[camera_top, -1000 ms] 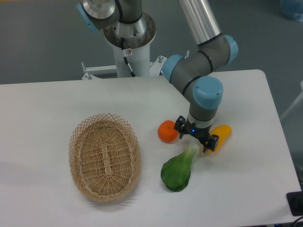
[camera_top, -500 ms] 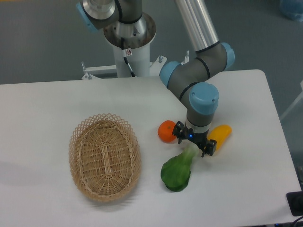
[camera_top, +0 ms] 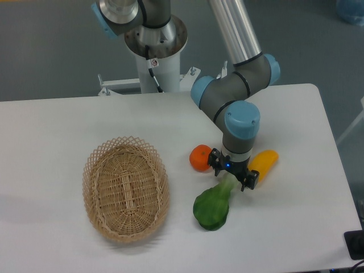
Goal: Pick up the green vegetable from the table
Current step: 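Lower the gripper onto the bok choy stem and close it, then lift the gripped bok choy up off the table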
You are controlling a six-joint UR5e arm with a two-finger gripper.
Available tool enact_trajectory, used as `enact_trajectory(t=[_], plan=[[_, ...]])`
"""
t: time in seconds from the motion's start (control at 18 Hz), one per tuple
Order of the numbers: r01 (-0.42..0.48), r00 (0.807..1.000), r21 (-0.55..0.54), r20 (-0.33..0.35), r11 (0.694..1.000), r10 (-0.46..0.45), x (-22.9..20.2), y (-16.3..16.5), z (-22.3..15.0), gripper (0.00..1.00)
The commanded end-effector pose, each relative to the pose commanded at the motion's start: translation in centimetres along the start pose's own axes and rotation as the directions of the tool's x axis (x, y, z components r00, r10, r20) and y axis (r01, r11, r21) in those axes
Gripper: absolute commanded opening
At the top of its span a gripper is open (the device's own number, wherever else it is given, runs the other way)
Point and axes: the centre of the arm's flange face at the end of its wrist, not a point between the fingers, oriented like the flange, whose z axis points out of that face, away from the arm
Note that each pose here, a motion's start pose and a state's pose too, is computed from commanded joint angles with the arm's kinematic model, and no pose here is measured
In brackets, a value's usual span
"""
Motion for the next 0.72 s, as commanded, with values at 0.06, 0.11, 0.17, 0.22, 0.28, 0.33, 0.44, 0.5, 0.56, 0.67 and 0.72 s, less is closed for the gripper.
enact_trajectory(t=[0.06,0.11,0.17,0.22,0.28,0.33,0.44,0.5,0.56,0.67,0.72], plan=[[-0.005,1.000,0.001,0.001,1.000,0.005,0.0,-0.1,-0.1,0.64],[-0.006,1.000,0.001,0.001,1.000,0.006,0.0,-0.1,-0.1,0.61],[-0.005,1.000,0.001,0.003,1.000,0.005,0.0,0.0,-0.2,0.56],[-0.005,1.000,0.002,0.004,1.000,0.005,0.0,0.0,-0.3,0.51],[-0.005,1.000,0.002,0.004,1.000,0.005,0.0,0.0,-0.3,0.46],[-0.005,1.000,0.003,0.007,1.000,0.005,0.0,0.0,-0.5,0.43],[-0.005,1.000,0.005,0.013,1.000,0.005,-0.1,-0.2,-0.7,0.37],[-0.005,1.000,0.005,0.013,1.000,0.005,-0.2,-0.1,-0.7,0.33],[-0.005,1.000,0.006,0.016,1.000,0.005,-0.3,-0.1,-0.9,0.33],[-0.007,1.000,0.008,0.021,1.000,0.007,-0.4,-0.3,-1.1,0.33],[-0.006,1.000,0.012,0.028,1.000,0.005,-0.7,-0.3,-1.4,0.33]])
